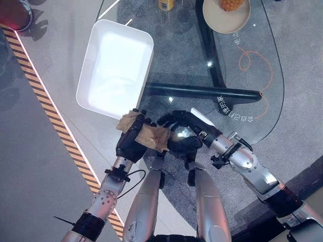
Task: Wipe the table with a cloth and put it in the basket.
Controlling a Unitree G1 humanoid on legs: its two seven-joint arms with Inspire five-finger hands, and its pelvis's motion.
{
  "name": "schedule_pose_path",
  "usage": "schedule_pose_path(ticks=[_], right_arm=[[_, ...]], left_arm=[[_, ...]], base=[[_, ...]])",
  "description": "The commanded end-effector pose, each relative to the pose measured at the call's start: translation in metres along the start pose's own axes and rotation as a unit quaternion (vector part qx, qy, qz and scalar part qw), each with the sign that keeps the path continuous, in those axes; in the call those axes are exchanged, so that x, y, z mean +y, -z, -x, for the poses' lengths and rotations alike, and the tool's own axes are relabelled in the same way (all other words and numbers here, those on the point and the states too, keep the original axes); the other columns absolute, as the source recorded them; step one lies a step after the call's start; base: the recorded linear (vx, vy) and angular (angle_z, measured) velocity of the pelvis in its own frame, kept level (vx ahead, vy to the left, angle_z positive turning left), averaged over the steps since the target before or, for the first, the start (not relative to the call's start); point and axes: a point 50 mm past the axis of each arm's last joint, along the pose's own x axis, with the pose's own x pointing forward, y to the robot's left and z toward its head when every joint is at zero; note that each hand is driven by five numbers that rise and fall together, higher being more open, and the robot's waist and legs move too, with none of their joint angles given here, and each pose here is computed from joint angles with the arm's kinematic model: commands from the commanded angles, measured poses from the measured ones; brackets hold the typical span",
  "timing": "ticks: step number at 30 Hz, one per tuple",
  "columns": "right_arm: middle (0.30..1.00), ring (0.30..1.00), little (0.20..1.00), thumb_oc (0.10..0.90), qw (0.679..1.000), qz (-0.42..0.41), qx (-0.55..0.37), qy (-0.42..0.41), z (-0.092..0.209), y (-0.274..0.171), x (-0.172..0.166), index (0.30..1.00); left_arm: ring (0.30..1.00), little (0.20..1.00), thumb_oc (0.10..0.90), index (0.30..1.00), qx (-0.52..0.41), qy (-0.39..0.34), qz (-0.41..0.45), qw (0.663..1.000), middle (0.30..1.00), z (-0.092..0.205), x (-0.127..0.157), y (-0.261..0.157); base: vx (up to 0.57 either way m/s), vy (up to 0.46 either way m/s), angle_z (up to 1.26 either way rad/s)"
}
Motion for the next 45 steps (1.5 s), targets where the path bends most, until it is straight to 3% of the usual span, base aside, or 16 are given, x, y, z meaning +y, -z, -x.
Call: schedule_pose_path(ticks=[1,13,21,28,30,32,33,40,45], right_arm=[[0.900,0.900,0.900,0.800,0.992,0.024,-0.110,0.057,0.004,-0.043,-0.013,0.900],[0.900,0.900,0.900,0.800,0.983,0.008,-0.093,0.159,0.029,-0.029,-0.035,0.900],[0.900,0.900,0.900,0.800,0.991,-0.026,-0.063,0.116,0.026,-0.018,-0.028,0.900],[0.900,0.900,0.900,0.800,0.997,-0.071,0.020,0.032,0.022,0.008,-0.001,0.900],[0.900,0.900,0.900,0.800,0.995,-0.090,0.043,0.009,0.023,0.015,0.006,0.900],[0.900,0.900,0.900,0.800,0.994,-0.099,0.054,0.004,0.023,0.018,0.007,0.900],[0.900,0.900,0.900,0.800,0.990,-0.115,0.075,-0.008,0.026,0.025,0.011,0.900],[0.900,0.900,0.900,0.800,0.981,-0.133,0.127,-0.060,0.031,0.041,0.029,0.900],[0.900,0.900,0.900,0.800,0.971,-0.117,0.187,-0.089,0.029,0.058,0.035,0.900]], left_arm=[[0.300,0.200,0.100,0.300,-0.029,0.134,-0.005,0.991,0.300,-0.006,-0.041,-0.007],[0.300,0.200,0.100,0.300,-0.066,0.126,-0.058,0.988,0.300,0.003,-0.035,-0.026],[0.300,0.200,0.100,0.300,-0.123,0.171,-0.217,0.953,0.300,-0.007,-0.054,-0.056],[0.300,0.200,0.100,0.300,-0.194,0.121,-0.393,0.891,0.300,-0.027,-0.078,-0.090],[0.300,0.200,0.100,0.300,-0.200,0.075,-0.477,0.853,0.300,-0.031,-0.080,-0.099],[0.300,0.200,0.100,0.300,-0.205,0.058,-0.505,0.836,0.300,-0.031,-0.080,-0.103],[0.300,0.200,0.100,0.300,-0.222,0.029,-0.550,0.804,0.300,-0.029,-0.080,-0.111],[0.300,0.200,0.100,0.300,-0.267,0.006,-0.605,0.750,0.300,-0.029,-0.091,-0.126],[0.300,0.200,0.100,0.300,-0.328,-0.055,-0.655,0.679,0.300,-0.046,-0.103,-0.156]], base=[[0.02,-0.034,0.02],[0.00,-0.013,0.01],[0.01,0.041,-0.01],[0.03,0.094,-0.03],[0.01,0.099,-0.07],[0.02,0.094,-0.08],[0.03,0.111,-0.06],[0.03,0.093,-0.02],[0.03,0.112,-0.02]])
